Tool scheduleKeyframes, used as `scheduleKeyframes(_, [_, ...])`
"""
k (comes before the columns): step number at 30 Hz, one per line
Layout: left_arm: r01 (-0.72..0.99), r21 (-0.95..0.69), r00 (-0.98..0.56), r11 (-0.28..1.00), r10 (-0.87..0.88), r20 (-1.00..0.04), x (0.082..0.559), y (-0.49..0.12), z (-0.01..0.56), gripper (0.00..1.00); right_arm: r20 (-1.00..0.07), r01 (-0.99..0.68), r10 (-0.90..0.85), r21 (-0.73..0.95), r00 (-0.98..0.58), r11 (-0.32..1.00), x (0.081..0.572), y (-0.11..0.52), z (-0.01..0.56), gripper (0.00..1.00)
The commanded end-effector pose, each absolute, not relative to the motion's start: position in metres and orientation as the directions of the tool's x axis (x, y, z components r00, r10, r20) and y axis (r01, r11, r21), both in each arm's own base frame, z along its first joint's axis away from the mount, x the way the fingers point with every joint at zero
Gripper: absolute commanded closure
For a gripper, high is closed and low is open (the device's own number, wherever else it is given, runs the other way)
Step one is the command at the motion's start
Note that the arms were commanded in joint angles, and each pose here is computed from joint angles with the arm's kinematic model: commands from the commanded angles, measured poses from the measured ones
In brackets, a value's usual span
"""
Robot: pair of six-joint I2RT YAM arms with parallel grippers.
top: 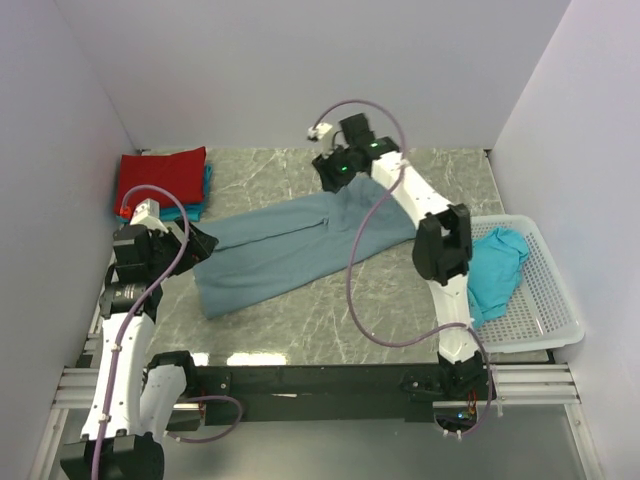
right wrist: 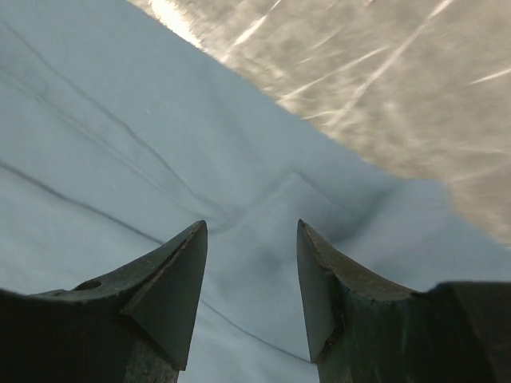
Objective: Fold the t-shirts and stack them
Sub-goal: Fold the tshirt
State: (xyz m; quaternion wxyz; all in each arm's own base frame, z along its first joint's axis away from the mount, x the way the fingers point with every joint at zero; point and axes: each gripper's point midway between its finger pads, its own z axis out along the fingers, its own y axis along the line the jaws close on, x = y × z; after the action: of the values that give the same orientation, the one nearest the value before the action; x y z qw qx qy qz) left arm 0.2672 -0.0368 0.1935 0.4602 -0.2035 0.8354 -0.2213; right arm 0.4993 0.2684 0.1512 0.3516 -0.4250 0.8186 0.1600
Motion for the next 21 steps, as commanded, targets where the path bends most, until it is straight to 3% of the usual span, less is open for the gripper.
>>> scheduleKeyframes(1, [0.016,-0.537,-0.464,0.843,-0.470,-0.751,0.274,-0.049,0.210,0.09,-0.639,-0.661,-0.509,-0.001,-0.577,0.751,0.500,0.278,0.118,0.44])
scheduleKeyframes(7, [0.038,-0.539,-0.444,0.841,-0.469,-0.763,0.270,-0.052,0.214,0.09,-0.612,-0.554,-0.483,-0.087,-0.626,0.828,0.511,0.271,0.096,0.44])
scheduleKeyframes(21, [0.023,-0.541,-0.448,0.841,-0.475,-0.757,0.271,-0.051,0.210,0.10,-0.569,-0.523,-0.503,-0.144,-0.651,0.840,0.520,0.271,0.058,0.48])
